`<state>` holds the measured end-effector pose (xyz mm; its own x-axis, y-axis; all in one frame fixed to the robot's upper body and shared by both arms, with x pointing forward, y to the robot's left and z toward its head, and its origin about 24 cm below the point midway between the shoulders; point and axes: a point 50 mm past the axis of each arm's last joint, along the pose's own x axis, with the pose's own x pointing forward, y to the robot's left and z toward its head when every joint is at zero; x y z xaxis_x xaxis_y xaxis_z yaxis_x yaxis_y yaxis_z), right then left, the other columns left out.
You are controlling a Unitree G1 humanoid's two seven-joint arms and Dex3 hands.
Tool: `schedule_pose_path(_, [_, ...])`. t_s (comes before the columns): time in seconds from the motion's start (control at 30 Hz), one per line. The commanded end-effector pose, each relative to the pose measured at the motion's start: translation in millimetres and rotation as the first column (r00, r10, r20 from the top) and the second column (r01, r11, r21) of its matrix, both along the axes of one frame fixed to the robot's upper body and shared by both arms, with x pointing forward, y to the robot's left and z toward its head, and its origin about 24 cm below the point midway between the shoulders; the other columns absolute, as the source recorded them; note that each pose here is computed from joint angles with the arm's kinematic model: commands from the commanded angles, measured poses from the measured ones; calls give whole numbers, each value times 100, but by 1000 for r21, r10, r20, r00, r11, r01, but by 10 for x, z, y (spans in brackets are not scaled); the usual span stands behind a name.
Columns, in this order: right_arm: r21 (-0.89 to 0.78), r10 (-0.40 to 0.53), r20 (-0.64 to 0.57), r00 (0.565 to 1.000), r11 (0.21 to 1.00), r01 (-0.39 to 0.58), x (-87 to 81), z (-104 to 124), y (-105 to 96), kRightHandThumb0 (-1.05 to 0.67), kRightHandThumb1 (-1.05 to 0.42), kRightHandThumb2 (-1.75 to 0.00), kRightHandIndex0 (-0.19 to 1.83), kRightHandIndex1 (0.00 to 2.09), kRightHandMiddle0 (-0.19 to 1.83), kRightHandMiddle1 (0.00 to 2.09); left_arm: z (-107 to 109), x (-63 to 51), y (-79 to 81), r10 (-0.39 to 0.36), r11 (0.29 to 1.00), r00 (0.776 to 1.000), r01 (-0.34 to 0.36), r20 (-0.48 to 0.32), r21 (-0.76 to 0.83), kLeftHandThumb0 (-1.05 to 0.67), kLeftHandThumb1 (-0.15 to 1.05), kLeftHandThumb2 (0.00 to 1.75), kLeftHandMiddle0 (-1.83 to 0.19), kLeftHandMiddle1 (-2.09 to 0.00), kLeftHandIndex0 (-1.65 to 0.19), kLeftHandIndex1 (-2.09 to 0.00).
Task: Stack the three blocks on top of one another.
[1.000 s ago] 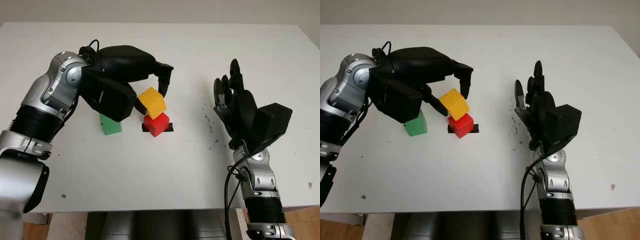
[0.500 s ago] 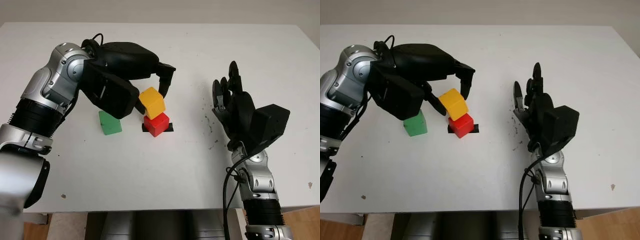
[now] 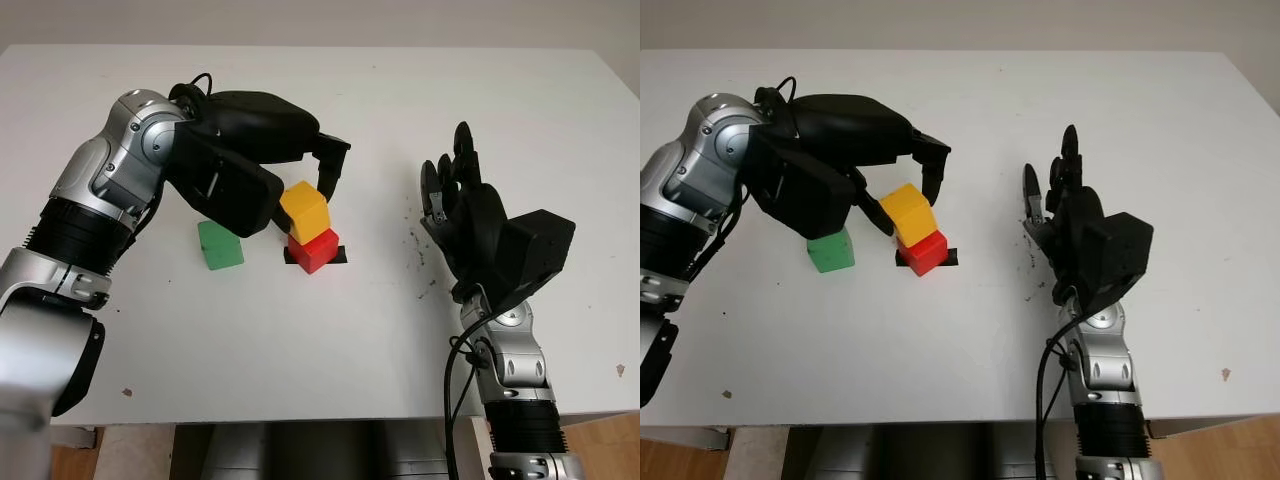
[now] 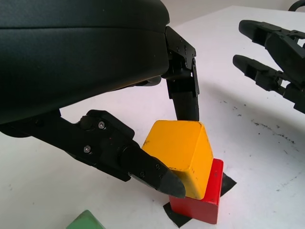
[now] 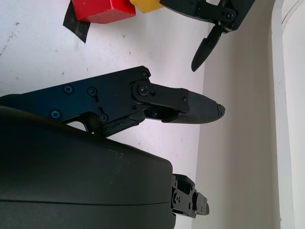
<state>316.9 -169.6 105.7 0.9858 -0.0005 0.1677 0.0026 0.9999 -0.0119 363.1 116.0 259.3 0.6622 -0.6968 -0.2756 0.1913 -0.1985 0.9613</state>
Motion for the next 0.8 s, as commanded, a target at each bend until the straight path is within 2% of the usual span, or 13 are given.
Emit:
schedule_pose_path(0.0, [3,-4,5,1000,1000,4,-25,-12,-6,-62,-105,-56,-16,5,-16,5,100,-12,-62,-21,1000,1000,21,23,-4,-39,95,6,-21,-5,-39,-145])
schedule_pose_path(0.77, [16,-10,3,1000,1000,9,-28,-22,-1,-62,-105,-55,-14,6,-14,5,43,5,-129,-28,1000,1000,28,-2,-13,-42,95,5,-22,-6,-39,-147])
